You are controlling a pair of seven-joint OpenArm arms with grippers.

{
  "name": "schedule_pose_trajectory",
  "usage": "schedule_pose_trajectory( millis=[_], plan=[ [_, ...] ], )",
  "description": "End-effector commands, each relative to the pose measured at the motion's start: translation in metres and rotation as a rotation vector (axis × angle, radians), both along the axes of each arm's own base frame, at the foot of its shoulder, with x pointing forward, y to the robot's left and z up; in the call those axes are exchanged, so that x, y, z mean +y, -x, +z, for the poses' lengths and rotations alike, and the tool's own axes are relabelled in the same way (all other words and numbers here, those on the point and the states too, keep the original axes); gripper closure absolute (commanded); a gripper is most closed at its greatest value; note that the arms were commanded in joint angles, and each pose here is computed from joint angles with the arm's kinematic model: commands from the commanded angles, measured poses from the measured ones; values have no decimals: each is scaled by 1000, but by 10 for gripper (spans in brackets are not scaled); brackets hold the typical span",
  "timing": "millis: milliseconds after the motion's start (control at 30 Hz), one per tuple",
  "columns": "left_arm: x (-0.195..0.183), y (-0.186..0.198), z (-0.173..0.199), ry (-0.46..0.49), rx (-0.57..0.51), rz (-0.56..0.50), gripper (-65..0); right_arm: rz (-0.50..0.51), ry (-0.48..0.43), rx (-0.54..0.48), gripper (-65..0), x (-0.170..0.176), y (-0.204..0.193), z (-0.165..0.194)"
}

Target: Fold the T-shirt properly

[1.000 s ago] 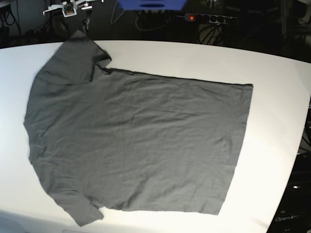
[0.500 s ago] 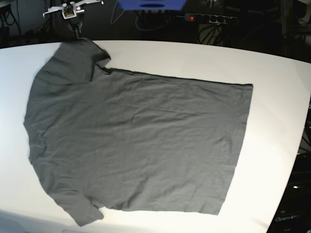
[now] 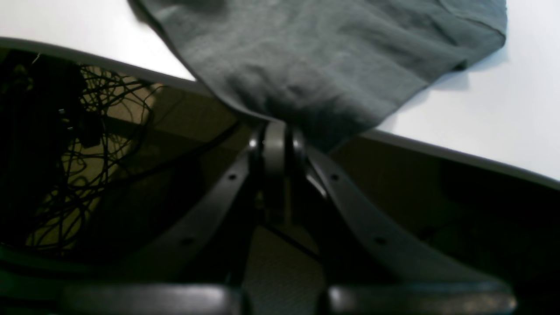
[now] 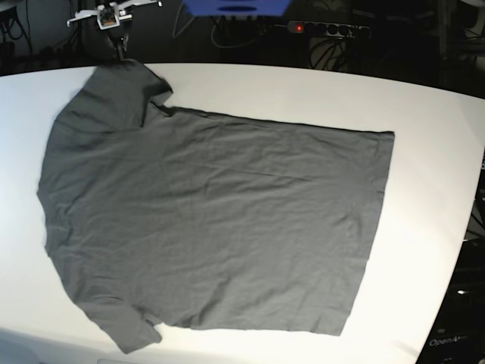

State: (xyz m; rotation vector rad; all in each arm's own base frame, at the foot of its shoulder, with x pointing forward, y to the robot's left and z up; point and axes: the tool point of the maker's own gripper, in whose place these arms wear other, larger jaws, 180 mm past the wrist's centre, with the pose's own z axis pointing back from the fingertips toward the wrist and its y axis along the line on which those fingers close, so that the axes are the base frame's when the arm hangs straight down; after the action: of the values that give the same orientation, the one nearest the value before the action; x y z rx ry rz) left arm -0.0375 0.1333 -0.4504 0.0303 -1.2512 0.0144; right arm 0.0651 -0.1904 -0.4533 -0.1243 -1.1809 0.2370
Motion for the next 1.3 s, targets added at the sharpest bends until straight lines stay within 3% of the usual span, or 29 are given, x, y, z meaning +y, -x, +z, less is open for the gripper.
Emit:
schedule_pose_trajectory(
  millis=[0, 300, 633, 833, 967, 1200, 1267],
  plan=[
    [1, 11, 14, -5, -17, -1, -26, 6, 6, -18, -7, -2, 3, 6],
    [-3, 14, 57, 6, -86, -4, -31, 5, 7, -20, -7, -3, 2, 6],
    [-44, 61, 33, 81, 87, 94, -285, 5, 7, -20, -7, -3, 2, 6],
    [-51, 86, -9, 88, 231, 72, -313, 6, 8, -20, -7, -3, 2, 6],
    [-50, 96, -30, 83, 299, 58, -264, 5, 9, -20, -7, -4, 2, 6],
    [-41, 95, -36, 66, 308, 40, -18, 5, 9, -20, -7, -4, 2, 6],
    [-40, 96, -36, 65, 310, 34, -18, 5, 9, -18, -7, -4, 3, 6]
  ],
)
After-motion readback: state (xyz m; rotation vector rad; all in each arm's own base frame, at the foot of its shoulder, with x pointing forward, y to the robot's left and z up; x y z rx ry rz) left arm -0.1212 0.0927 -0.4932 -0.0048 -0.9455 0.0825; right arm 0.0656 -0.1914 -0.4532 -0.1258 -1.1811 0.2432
